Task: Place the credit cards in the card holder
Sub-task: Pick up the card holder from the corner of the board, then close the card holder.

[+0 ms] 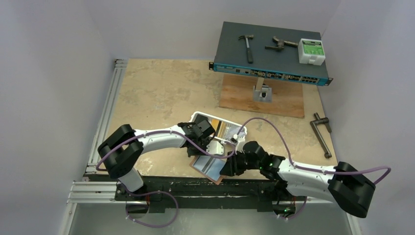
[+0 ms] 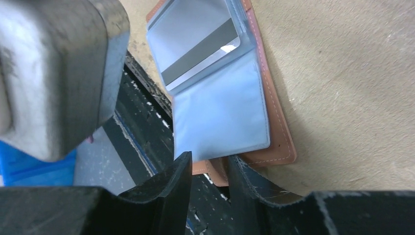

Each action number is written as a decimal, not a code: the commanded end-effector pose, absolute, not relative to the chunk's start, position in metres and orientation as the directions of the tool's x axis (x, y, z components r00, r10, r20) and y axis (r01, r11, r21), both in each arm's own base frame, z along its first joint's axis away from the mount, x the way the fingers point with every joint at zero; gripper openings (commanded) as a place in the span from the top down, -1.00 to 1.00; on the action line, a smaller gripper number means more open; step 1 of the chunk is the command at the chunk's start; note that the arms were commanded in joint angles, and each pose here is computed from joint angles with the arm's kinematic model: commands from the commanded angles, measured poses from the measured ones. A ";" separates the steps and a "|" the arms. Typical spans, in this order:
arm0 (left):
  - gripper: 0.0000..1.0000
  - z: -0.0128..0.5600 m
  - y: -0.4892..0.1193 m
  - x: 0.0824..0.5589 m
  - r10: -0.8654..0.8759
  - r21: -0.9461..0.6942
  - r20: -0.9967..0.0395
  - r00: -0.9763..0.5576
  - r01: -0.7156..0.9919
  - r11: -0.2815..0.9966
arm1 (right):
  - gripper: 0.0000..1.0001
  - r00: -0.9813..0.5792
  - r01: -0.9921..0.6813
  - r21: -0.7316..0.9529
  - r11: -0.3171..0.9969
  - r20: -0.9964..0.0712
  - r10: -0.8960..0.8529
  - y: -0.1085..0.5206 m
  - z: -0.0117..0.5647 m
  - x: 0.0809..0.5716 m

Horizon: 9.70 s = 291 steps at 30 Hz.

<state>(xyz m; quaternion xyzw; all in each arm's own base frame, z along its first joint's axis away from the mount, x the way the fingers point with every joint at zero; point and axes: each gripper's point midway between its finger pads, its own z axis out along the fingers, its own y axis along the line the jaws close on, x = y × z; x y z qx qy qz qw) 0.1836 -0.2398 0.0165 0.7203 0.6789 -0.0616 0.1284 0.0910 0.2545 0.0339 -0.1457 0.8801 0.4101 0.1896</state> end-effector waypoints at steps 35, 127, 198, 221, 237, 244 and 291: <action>0.83 0.034 -0.242 0.202 0.951 0.117 -0.310 -0.006 0.992 0.044 | 0.52 -0.861 -0.508 0.796 0.330 -0.476 -0.179 0.279 0.086 0.034; 0.68 0.224 -0.166 0.260 0.441 -0.086 -0.827 -0.350 0.852 0.516 | 1.00 -0.619 -0.716 0.277 0.641 -0.676 -0.400 0.295 0.161 0.135; -1.00 0.237 -0.211 0.106 0.457 -0.227 -0.884 -0.097 0.944 -0.238 | 1.00 -0.323 -0.947 0.312 0.081 -0.916 -0.240 0.383 0.256 0.106; -0.73 0.228 -0.213 0.096 0.468 -0.279 -0.873 -0.137 0.928 -0.248 | 1.00 -0.287 -0.958 0.287 0.030 -0.942 -0.174 0.390 0.287 0.104; 0.42 0.244 -0.221 0.103 0.460 -0.335 -0.863 -0.208 0.918 -0.213 | 0.83 -0.337 -0.939 0.321 0.125 -0.931 -0.143 0.366 0.276 0.107; 1.00 0.245 -0.225 0.108 0.451 -0.383 -0.849 -0.275 0.908 -0.169 | -0.16 -0.381 -0.915 0.357 0.187 -0.918 -0.113 0.360 0.271 0.113; -1.00 0.249 -0.161 0.157 0.548 -0.050 -0.821 -0.162 0.976 0.213 | 1.00 -0.673 -0.636 0.738 0.224 -0.390 -0.628 0.345 0.108 0.091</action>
